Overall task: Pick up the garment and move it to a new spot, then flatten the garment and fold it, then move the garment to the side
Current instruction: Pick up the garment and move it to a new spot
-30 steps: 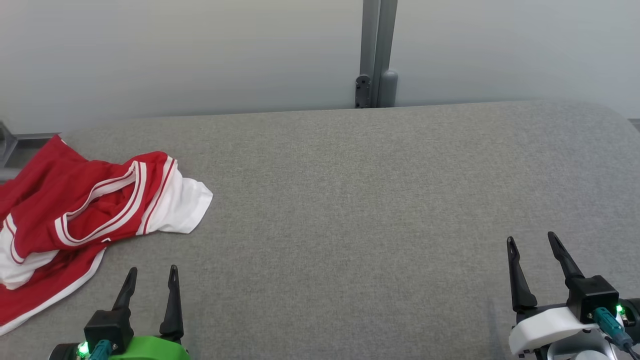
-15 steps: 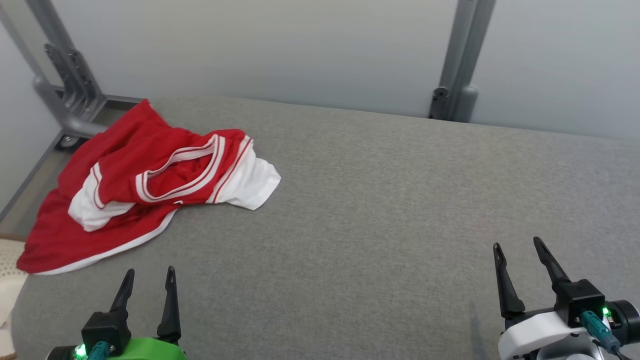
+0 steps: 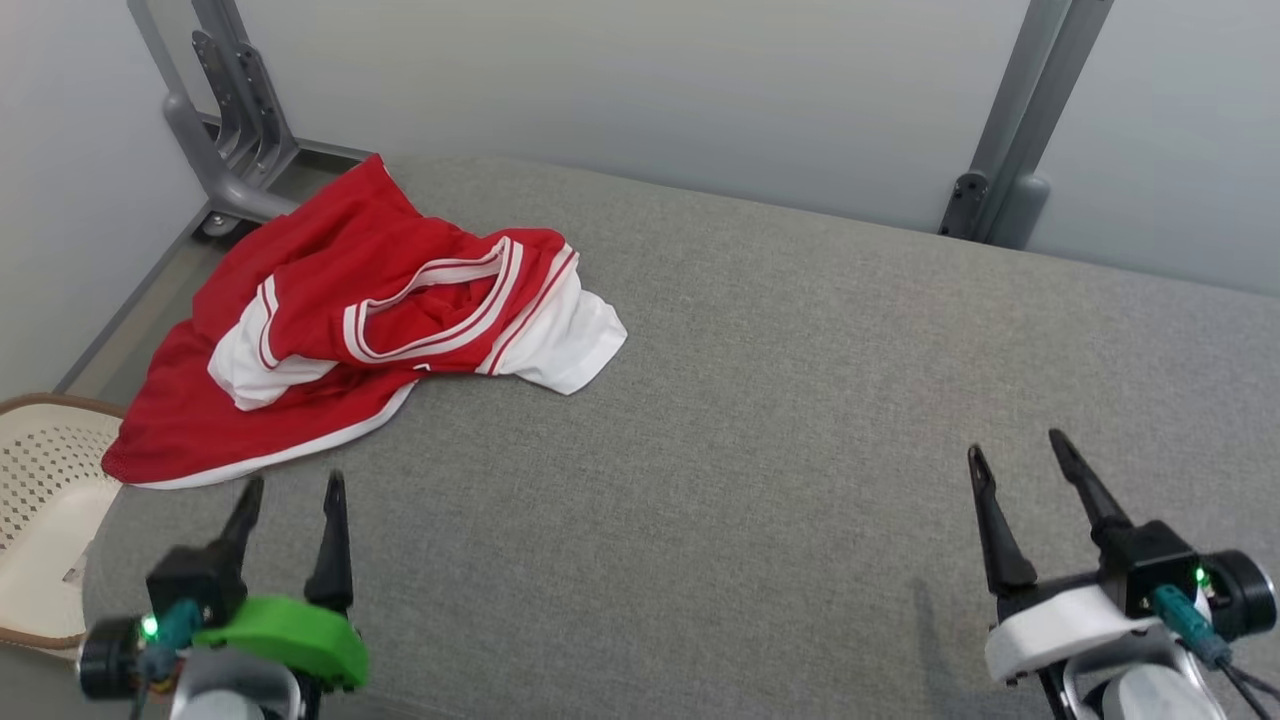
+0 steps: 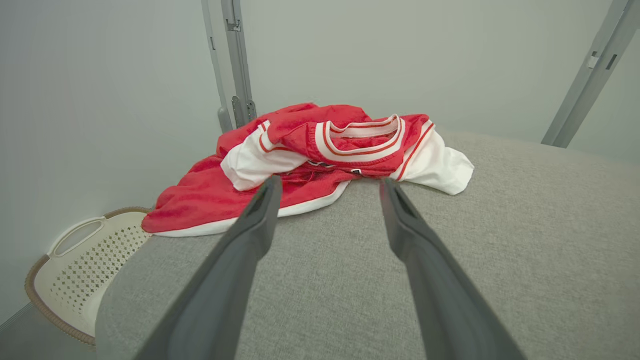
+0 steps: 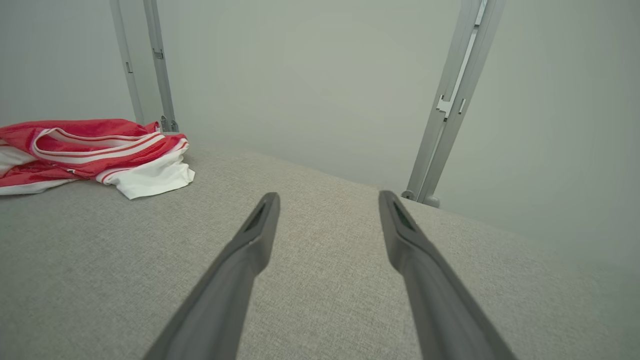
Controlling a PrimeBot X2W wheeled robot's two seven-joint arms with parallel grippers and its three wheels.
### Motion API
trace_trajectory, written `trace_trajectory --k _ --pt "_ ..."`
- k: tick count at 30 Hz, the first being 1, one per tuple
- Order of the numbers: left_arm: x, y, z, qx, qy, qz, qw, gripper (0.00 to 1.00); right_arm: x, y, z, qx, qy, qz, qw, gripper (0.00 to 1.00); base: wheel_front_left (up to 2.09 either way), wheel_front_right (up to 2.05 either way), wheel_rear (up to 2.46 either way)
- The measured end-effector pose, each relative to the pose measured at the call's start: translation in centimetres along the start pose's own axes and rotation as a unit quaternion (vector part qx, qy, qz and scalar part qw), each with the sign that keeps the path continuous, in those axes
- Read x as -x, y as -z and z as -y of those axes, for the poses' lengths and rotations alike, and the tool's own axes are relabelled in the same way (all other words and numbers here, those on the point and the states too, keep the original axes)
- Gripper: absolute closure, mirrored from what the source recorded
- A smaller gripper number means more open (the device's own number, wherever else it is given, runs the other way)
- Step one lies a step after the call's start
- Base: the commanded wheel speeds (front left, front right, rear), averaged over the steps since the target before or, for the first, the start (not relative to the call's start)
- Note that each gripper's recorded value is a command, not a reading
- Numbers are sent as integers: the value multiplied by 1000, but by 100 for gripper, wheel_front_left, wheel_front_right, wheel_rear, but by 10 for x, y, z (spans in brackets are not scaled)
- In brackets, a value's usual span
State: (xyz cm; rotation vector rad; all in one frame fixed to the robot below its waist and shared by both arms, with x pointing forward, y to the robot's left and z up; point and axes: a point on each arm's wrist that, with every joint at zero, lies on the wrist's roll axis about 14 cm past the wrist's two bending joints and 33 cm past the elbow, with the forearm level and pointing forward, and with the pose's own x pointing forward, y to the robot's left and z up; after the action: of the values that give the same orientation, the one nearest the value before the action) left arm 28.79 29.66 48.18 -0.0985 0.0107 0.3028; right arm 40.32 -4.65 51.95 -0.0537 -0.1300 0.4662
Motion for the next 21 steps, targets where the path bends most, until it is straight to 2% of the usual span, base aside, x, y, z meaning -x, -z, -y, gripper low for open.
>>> trace_trajectory --k 6,11,14,21 --pt "-69 -33 -5 -33 15 -29 999 0 -37 -15 8 18 -21 38 999 0 0 0 0" --pt "-118 -30 -22 -84 11 -107 991 0 -58 4 13 5 -32 32 999 0 0 0 0" --pt "-142 -9 -32 -93 3 -170 981 0 -64 26 21 -8 -26 14 1000 0 0 0 0" --pt "-174 61 -39 -68 -22 -306 949 0 -54 72 50 -23 13 -36 999 0 0 0 0"
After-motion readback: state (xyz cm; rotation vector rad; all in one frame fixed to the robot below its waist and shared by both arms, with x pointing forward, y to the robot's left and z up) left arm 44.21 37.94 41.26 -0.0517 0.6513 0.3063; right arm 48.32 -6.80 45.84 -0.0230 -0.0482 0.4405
